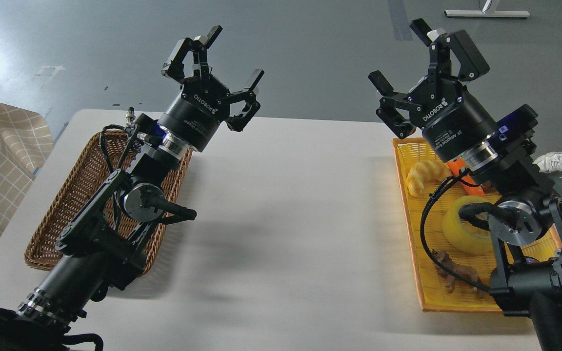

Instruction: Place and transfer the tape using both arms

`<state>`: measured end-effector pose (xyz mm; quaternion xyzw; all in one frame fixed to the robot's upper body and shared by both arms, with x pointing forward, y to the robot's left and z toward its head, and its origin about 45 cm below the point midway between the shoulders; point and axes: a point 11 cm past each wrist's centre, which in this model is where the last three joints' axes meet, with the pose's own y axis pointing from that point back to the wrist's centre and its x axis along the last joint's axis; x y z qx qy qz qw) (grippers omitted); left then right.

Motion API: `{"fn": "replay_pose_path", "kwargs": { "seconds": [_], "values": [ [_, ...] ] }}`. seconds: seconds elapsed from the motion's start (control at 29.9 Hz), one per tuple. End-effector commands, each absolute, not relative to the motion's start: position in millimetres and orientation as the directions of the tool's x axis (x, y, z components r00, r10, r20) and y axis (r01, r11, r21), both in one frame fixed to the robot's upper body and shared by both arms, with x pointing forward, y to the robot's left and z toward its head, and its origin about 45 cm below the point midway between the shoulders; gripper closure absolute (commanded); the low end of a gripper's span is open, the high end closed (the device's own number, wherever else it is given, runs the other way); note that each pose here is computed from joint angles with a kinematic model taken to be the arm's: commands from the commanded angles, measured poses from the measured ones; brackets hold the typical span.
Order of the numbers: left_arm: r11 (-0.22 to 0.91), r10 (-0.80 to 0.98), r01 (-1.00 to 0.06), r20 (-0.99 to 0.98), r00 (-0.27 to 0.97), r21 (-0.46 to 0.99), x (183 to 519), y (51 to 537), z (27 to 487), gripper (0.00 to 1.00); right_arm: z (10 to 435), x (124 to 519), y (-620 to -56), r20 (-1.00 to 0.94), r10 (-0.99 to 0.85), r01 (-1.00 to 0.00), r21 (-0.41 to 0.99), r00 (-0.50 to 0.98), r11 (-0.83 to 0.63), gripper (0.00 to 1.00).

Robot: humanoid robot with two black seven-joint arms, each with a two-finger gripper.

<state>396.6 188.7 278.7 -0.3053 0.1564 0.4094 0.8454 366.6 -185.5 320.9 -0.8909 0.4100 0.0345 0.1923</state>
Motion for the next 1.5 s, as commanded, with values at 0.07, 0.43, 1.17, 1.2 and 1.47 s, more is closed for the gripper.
{"fn": "replay_pose_path", "kwargs": {
  "seconds": [0.07, 0.43, 1.17, 1.2, 1.47],
  "values": [
    [0.479, 0.596, -0.787, -0.515, 0.616, -0.388, 396, 189, 278, 0.02, 322, 366, -185, -0.217, -0.716, -0.742, -0.319, 0.663, -0.59, 0.0],
    [0.48, 0.592, -0.784, -0.513, 0.621, -0.394, 396, 188, 279, 0.02, 321, 372, -211, -0.083, -0.802, -0.793, -0.245, 0.591, -0.558, 0.0],
    [0.477, 0.598, -0.788, -0.514, 0.615, -0.389, 397, 189, 279, 0.02, 390, 367, -325, 0.134, -0.932, -0.881, -0.305, 0.336, -0.362, 0.0],
    [0.477, 0.598, -0.788, -0.514, 0.615, -0.389, 397, 189, 279, 0.02, 394, 366, -331, 0.151, -0.934, -0.884, -0.305, 0.323, -0.355, 0.0],
    [0.479, 0.604, -0.787, -0.504, 0.617, -0.39, 398, 190, 282, 0.02, 431, 345, -374, 0.262, -0.933, -0.87, -0.366, 0.245, -0.331, 0.0]
  ]
}}
